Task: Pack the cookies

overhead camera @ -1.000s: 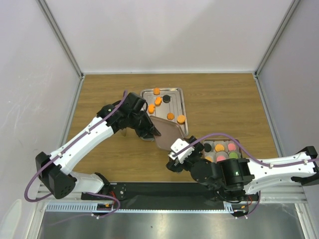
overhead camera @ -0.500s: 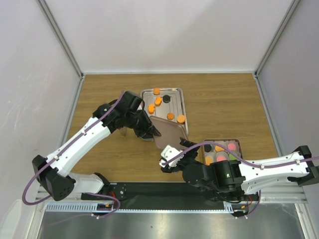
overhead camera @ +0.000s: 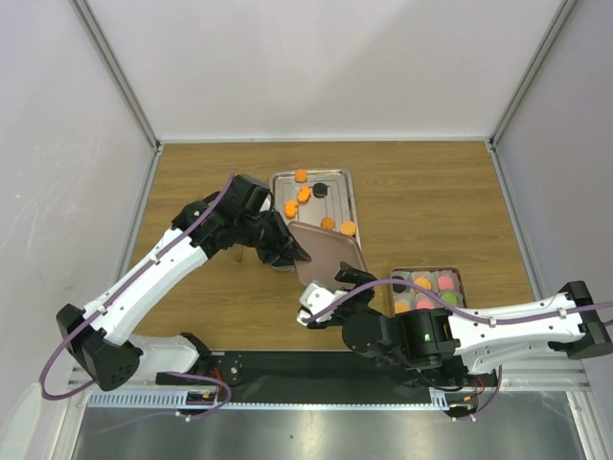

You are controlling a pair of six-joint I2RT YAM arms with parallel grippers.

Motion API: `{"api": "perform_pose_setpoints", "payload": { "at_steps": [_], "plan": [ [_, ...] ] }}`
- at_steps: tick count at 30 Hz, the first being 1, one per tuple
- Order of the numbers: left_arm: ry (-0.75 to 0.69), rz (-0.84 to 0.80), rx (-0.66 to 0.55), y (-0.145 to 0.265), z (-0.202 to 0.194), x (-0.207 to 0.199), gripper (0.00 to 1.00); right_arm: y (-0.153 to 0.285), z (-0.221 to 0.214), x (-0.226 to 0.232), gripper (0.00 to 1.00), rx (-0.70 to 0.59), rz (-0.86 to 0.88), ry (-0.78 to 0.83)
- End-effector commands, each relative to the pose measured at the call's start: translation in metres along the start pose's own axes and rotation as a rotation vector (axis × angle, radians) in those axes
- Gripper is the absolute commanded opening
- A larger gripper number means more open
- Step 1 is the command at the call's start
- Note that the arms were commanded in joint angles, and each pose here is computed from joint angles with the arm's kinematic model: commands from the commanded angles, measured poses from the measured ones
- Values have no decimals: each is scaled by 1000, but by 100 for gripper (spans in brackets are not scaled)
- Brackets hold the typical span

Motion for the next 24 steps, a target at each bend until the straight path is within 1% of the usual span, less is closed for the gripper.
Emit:
{"api": "perform_pose_setpoints", "payload": {
  "at_steps": [1,5,8,9,11,12,14,15,16,17,18,19,20,22,23,24],
  "plan": [
    [-54,-131,20,27,-8,-19,0,-6,3,-4,77,-3,-41,4],
    [-63,-142,29,28,-9,-20,0,-10,4,-2,73,8,-51,27],
    [-68,-153,38,29,-10,-21,1,-12,5,-4,67,15,-66,39],
    [-70,-155,40,30,-11,-21,0,-12,5,-5,63,15,-70,43],
    [-74,-164,43,32,-12,-23,0,-11,5,-7,57,12,-77,40],
    [-75,-166,43,32,-11,-24,0,-11,5,-9,52,13,-82,39],
    [-81,-175,46,34,-12,-25,0,-11,6,-11,47,13,-95,35],
    [-86,-182,48,35,-12,-26,0,-10,7,-12,42,13,-99,40],
    [-90,-188,48,35,-12,-27,2,-10,7,-14,40,14,-108,38],
    [-96,-192,47,35,-12,-27,6,-9,7,-15,37,13,-108,40],
    [-98,-196,45,36,-12,-28,12,-9,8,-16,33,11,-108,42],
    [-104,-201,46,37,-12,-29,28,-9,8,-17,31,8,-110,39],
    [-113,-212,43,37,-11,-31,34,-8,9,-18,26,8,-112,40],
    [-126,-229,34,41,-11,-33,47,-7,10,-21,21,10,-120,37],
    [-131,-235,22,42,-10,-34,61,-7,11,-23,18,9,-124,31],
    [-142,-243,6,43,-8,-35,68,-6,12,-24,14,9,-123,31]
  ]
}}
Point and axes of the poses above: each gripper's point midway between its finger pads, its own y axis back along the fingers, its own x axis along the line the jaws close on, z = x × y, the point moved 7 cm from there along y, back along the fingers, and after that the axes turned 11 degrees about y, right-handed, at the moved point
